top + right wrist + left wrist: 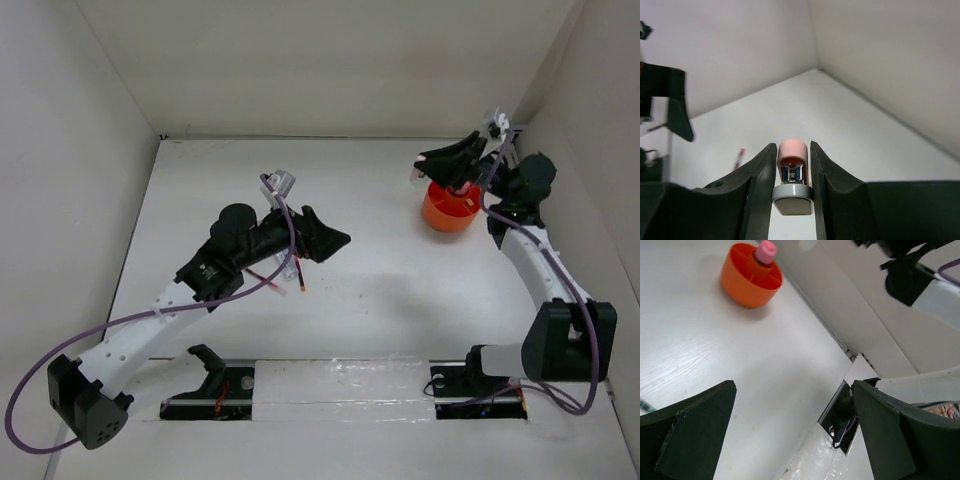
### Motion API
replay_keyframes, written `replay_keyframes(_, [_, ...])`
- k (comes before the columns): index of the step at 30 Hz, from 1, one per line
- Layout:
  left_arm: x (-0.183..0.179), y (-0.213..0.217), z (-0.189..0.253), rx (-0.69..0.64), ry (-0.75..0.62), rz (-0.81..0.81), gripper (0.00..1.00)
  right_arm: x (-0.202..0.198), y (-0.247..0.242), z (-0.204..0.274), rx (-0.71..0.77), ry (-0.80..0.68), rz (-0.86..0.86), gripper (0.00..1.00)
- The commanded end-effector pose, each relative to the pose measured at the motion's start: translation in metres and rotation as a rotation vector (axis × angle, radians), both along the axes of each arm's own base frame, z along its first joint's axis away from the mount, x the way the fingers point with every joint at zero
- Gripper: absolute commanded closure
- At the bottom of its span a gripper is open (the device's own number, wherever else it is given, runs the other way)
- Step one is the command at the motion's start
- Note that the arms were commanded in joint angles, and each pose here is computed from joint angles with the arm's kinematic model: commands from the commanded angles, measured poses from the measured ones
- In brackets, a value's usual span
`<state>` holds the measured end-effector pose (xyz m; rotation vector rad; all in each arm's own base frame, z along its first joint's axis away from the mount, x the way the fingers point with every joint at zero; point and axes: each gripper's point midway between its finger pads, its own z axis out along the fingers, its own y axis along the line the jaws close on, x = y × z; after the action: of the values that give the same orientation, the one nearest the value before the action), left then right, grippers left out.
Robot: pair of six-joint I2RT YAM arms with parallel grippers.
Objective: Sort the stationery into containers
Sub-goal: Place the stapler in the storage box.
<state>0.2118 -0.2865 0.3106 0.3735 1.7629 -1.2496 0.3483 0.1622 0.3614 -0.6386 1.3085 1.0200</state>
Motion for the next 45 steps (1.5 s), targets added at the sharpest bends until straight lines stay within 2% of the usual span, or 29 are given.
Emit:
replay_keyframes(1, [0.014, 0.022, -0.007, 0.088, 0.135, 0.172, 0.00, 0.030, -0.031, 0.030, -0.109, -0.228, -0.041, 1.00])
replay_keyframes(2, [0.016, 0.030, -0.012, 0.123, 0.161, 0.212, 0.00, 0.036, -0.045, 0.024, -0.147, -0.219, -0.007, 1.00])
replay_keyframes(3, [0.018, 0.037, -0.009, 0.153, 0.164, 0.247, 0.00, 0.042, -0.053, 0.041, -0.172, -0.255, 0.015, 1.00])
replay_keyframes(4, [0.014, 0.048, -0.026, 0.230, 0.211, 0.276, 0.00, 0.064, -0.064, 0.020, -0.177, -0.192, 0.035, 1.00])
replay_keyframes(8, [0.012, 0.089, -0.028, 0.323, 0.162, 0.413, 0.00, 0.106, -0.100, -0.002, -0.183, -0.077, 0.092, 1.00])
replay_keyframes(10, [0.011, 0.097, -0.025, 0.333, 0.134, 0.427, 0.00, 0.109, -0.105, 0.008, -0.192, -0.153, 0.083, 1.00])
replay_keyframes(11, [0.010, 0.102, -0.028, 0.356, 0.119, 0.430, 0.00, 0.114, -0.106, 0.004, -0.177, -0.111, 0.103, 1.00])
replay_keyframes(14, [0.010, 0.102, -0.039, 0.378, 0.108, 0.414, 0.00, 0.108, -0.101, 0.009, -0.200, -0.134, 0.161, 1.00])
replay_keyframes(15, [0.011, 0.102, -0.041, 0.381, 0.103, 0.404, 0.00, 0.098, -0.097, 0.008, -0.156, -0.049, 0.182, 1.00])
replay_keyframes(16, [0.009, 0.100, -0.041, 0.385, 0.096, 0.384, 0.00, 0.089, -0.099, 0.015, -0.191, -0.185, 0.164, 1.00])
replay_keyframes(18, [0.010, 0.100, -0.043, 0.388, 0.106, 0.379, 0.00, 0.083, -0.097, 0.017, -0.177, -0.161, 0.178, 1.00])
replay_keyframes(20, [0.009, 0.097, -0.045, 0.391, 0.099, 0.358, 0.00, 0.084, -0.108, 0.018, -0.171, -0.195, 0.145, 1.00])
replay_keyframes(24, [0.007, 0.094, -0.047, 0.391, 0.094, 0.335, 0.00, 0.073, -0.125, -0.007, -0.108, -0.166, 0.068, 1.00])
replay_keyframes(25, [0.007, 0.094, -0.047, 0.391, 0.094, 0.335, 0.00, 0.066, -0.123, -0.003, -0.116, -0.201, 0.058, 1.00])
replay_keyframes(28, [0.007, 0.092, -0.050, 0.395, 0.102, 0.324, 0.00, 0.060, -0.130, -0.014, -0.106, -0.185, 0.024, 1.00])
replay_keyframes(40, [0.009, 0.084, -0.059, 0.421, 0.112, 0.287, 0.00, 0.085, -0.167, -0.041, -0.077, -0.123, -0.043, 1.00])
replay_keyframes(45, [0.013, 0.082, -0.068, 0.446, 0.136, 0.283, 0.00, 0.092, -0.179, -0.046, -0.061, -0.140, -0.083, 1.00])
